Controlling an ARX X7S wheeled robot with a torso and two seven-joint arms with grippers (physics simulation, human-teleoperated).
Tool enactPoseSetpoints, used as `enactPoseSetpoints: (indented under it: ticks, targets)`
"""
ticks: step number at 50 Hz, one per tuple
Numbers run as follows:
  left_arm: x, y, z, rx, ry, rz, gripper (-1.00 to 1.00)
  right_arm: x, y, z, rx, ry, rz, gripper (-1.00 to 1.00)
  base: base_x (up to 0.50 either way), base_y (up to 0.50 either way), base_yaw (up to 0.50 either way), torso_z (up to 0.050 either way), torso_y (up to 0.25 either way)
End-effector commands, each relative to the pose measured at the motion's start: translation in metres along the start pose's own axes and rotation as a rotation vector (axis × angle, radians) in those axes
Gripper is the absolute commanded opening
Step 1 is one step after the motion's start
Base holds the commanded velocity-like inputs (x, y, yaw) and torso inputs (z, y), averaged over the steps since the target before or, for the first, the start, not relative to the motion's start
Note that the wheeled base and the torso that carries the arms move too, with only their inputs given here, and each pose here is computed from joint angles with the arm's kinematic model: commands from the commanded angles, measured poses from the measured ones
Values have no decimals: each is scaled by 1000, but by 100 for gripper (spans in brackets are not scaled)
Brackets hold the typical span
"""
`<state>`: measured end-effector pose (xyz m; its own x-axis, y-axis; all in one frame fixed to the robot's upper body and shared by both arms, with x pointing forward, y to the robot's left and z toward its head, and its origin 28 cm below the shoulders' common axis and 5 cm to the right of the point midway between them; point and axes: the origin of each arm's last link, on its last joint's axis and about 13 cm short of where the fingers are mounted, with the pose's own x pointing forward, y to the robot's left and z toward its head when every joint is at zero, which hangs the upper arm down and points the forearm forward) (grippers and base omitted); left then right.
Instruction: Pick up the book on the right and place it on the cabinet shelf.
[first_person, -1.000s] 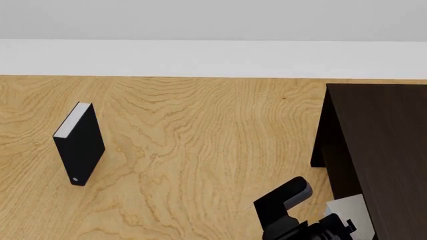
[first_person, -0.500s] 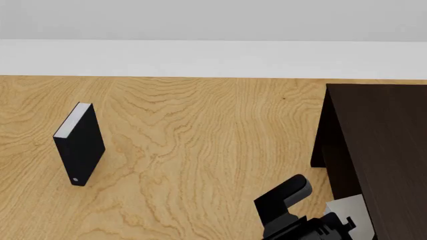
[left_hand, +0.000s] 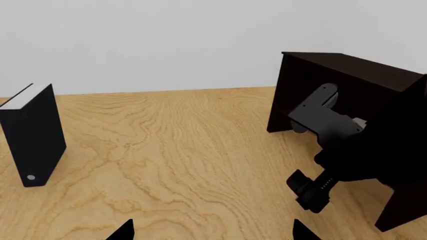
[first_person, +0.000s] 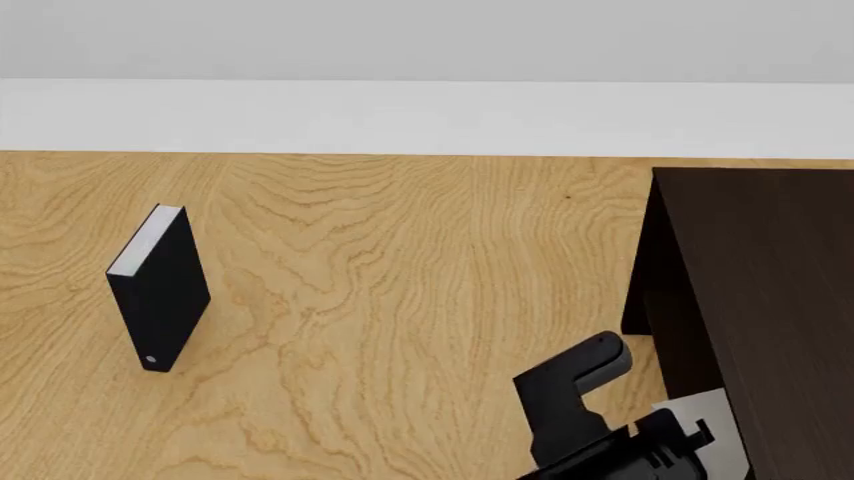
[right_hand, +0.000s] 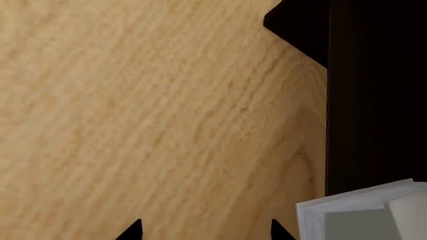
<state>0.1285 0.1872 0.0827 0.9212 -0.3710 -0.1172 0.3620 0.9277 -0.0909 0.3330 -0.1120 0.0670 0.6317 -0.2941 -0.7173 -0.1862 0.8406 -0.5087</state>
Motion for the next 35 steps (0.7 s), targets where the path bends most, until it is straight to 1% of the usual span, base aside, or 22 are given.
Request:
enactPoseSetpoints:
  ticks: [1,8,15,22,35]
  targets:
    - [0,0,0,1,2,-2,100,10,-21,-21,33,60,-155,100,0,-5,-6,-10,0]
    - [0,0,-1,4,2,-3,100,14,-8,-28,23,52,-105,100,4,-4,-6,-1,0]
    - [0,0,-1,5,2,-1,100,12,-1,-30,9,39,-80,100,4,-4,-6,-2,0]
    - [0,-1,-1,2,2,-8,100,1,9,-23,10,-34,-13,100,0,-1,-4,0,0]
    - [1,-1,-1,2,3,-6,100,-11,11,-8,-6,-113,18,100,0,0,0,0,0]
